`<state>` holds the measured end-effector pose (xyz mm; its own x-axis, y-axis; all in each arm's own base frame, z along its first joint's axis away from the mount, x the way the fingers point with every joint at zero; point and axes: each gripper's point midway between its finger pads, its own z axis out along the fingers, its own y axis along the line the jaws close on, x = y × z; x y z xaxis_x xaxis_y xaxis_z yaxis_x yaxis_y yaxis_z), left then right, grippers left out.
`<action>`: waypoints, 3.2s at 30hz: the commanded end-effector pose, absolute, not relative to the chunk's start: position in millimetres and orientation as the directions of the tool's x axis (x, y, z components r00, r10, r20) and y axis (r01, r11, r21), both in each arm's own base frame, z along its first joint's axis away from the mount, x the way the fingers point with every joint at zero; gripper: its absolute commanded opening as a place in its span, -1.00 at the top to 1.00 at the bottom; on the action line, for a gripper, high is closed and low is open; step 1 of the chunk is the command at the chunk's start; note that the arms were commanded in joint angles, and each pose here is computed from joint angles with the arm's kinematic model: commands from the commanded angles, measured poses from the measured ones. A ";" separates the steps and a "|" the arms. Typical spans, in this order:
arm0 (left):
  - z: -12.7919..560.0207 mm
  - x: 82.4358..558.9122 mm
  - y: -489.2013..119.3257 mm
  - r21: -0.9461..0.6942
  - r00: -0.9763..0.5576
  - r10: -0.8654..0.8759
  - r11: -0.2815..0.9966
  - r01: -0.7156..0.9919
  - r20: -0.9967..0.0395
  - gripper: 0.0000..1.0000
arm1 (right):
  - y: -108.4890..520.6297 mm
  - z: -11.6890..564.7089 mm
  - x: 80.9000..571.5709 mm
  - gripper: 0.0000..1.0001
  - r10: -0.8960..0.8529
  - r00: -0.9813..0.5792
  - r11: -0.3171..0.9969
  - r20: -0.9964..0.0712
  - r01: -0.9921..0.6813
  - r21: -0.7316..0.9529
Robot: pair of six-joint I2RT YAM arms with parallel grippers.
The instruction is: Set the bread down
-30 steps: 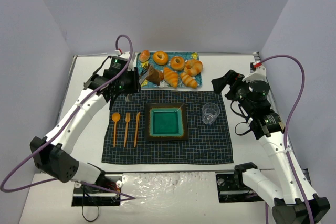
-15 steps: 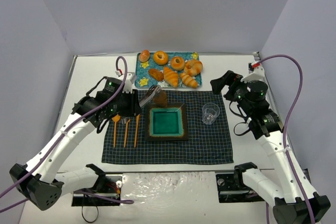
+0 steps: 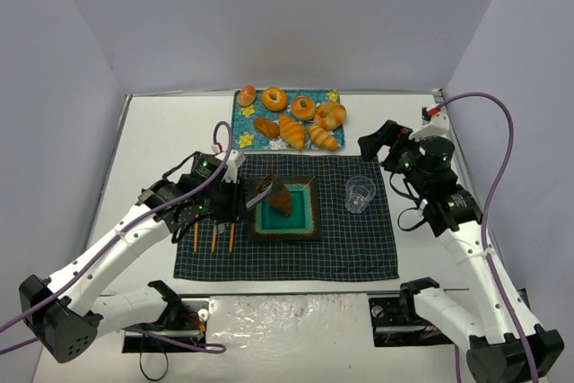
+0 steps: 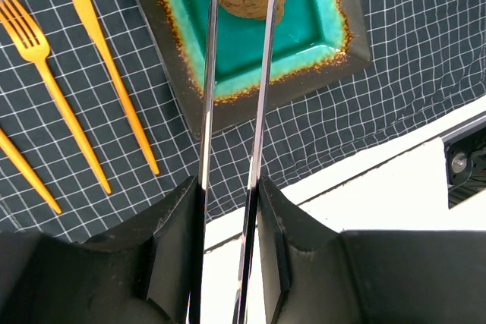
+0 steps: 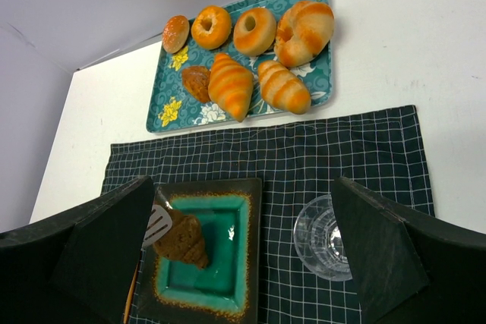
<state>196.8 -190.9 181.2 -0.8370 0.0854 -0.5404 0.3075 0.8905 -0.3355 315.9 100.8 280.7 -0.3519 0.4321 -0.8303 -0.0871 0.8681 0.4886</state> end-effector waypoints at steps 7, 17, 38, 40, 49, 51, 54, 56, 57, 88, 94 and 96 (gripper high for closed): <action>190.8 204.4 -202.2 -0.369 -0.805 0.034 0.877 0.309 -0.593 0.84 | 102.8 297.7 325.9 -1.00 0.454 -0.284 0.859 -0.845 -0.112 0.500; 184.9 205.9 -199.1 -0.337 -0.805 0.041 0.895 0.293 -0.591 0.72 | 102.0 295.0 324.6 -1.00 0.458 -0.284 0.858 -0.842 -0.106 0.503; 192.8 209.5 -198.3 -0.325 -0.793 0.043 0.898 0.298 -0.608 0.51 | 101.5 299.0 321.1 -1.00 0.461 -0.273 0.856 -0.845 -0.114 0.504; 193.7 210.4 -198.7 -0.323 -0.791 0.044 0.898 0.299 -0.610 0.50 | 101.6 298.9 320.5 -1.00 0.461 -0.272 0.856 -0.845 -0.115 0.504; 195.6 211.1 -199.5 -0.325 -0.789 0.043 0.896 0.302 -0.613 0.38 | 101.5 300.1 320.7 -1.00 0.461 -0.270 0.856 -0.845 -0.116 0.504; 196.0 211.5 -199.8 -0.325 -0.788 0.043 0.896 0.302 -0.614 0.31 | 101.5 299.9 320.6 -1.00 0.461 -0.271 0.856 -0.845 -0.115 0.504; 196.4 212.0 -200.3 -0.325 -0.787 0.043 0.896 0.304 -0.615 0.23 | 101.4 299.2 321.2 -1.00 0.461 -0.272 0.856 -0.845 -0.114 0.504; 196.3 211.8 -201.1 -0.327 -0.788 0.045 0.894 0.306 -0.614 0.18 | 101.7 298.3 321.3 -1.00 0.461 -0.274 0.856 -0.844 -0.113 0.505; 196.3 211.7 -201.2 -0.327 -0.788 0.045 0.894 0.306 -0.614 0.18 | 101.7 298.0 321.2 -1.00 0.461 -0.275 0.856 -0.844 -0.113 0.504; 273.7 288.6 -151.6 -0.078 -0.654 0.025 0.989 0.129 -0.756 0.14 | 106.5 307.6 326.7 -1.00 0.450 -0.270 0.855 -0.851 -0.143 0.498; 276.5 352.1 -110.0 -0.086 -0.651 -0.074 0.996 -0.013 -0.756 0.14 | 113.7 314.2 331.5 -1.00 0.437 -0.277 0.852 -0.856 -0.179 0.492; 270.7 369.8 -98.7 -0.084 -0.653 -0.098 0.995 -0.053 -0.751 0.14 | 114.7 313.4 332.9 -1.00 0.433 -0.281 0.852 -0.856 -0.181 0.491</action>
<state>335.3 -120.3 252.5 -0.7101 -0.0679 -0.7009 -0.0079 0.9960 -0.0885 322.2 105.1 269.7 -0.3755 0.4263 -0.8229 -0.0867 0.8679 0.4892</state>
